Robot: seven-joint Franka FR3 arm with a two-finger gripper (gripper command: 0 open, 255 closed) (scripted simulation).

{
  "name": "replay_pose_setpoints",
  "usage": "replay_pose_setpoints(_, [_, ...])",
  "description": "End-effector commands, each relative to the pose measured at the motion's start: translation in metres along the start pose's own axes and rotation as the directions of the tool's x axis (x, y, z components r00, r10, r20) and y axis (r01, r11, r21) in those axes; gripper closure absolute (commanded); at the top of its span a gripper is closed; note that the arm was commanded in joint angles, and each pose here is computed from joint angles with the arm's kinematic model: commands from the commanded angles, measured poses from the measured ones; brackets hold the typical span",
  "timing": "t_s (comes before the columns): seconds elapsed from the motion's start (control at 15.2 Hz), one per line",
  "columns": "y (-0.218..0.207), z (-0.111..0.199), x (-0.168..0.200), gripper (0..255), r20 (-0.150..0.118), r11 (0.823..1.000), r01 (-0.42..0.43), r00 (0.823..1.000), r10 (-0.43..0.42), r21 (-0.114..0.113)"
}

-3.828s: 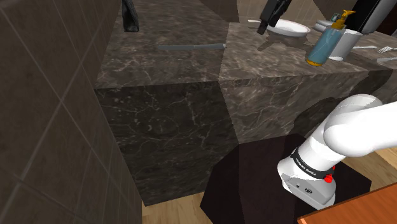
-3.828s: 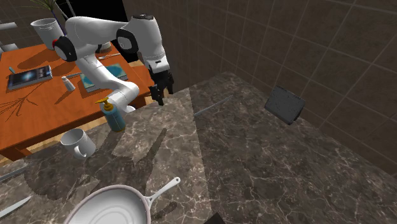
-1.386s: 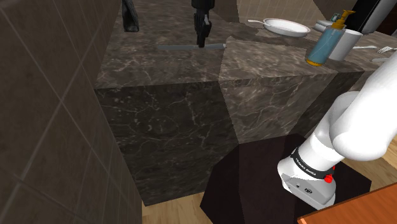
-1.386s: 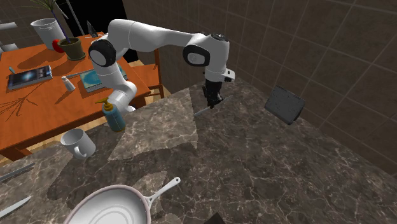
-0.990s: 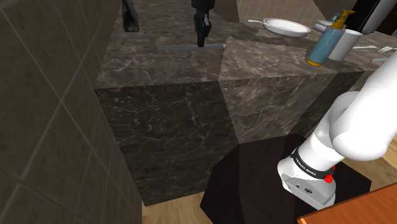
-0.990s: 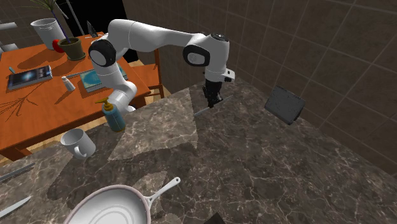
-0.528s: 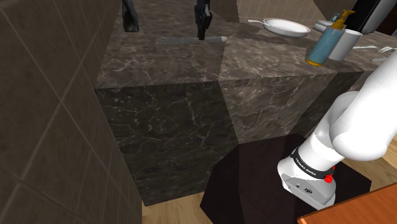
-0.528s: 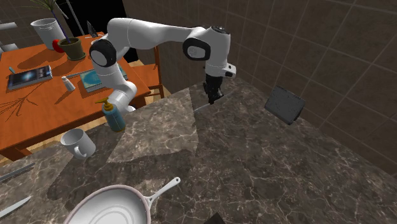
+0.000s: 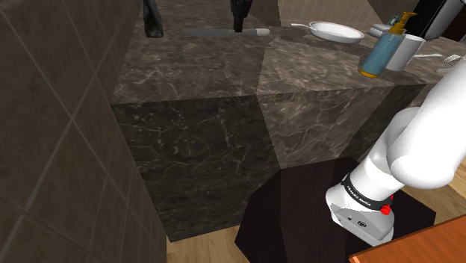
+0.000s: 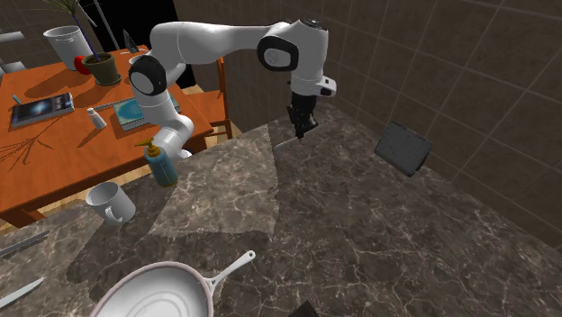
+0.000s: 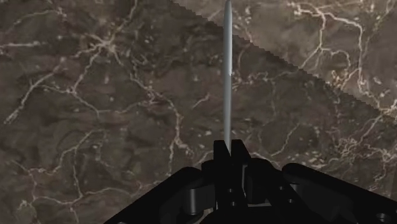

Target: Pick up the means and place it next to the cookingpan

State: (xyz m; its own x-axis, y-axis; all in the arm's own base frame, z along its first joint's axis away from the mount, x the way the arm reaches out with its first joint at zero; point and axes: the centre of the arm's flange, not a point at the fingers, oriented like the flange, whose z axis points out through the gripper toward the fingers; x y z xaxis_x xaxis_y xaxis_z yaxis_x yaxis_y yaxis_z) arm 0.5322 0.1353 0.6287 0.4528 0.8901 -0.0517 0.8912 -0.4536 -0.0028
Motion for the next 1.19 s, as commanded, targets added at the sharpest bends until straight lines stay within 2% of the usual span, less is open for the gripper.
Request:
replay_pose_setpoints(0.0, [0.000, -0.011, -0.001, 255, 0.000, 1.000, 0.000, 1.000, 0.000, 0.000])
replay_pose_setpoints(0.59, [0.000, -0.057, -0.003, 255, 0.000, 1.000, 0.000, 1.000, 0.000, 0.000])
replay_pose_setpoints(1.12, [-0.017, -0.052, -0.107, 255, 0.000, 1.000, 0.000, 1.000, 0.000, 0.000])
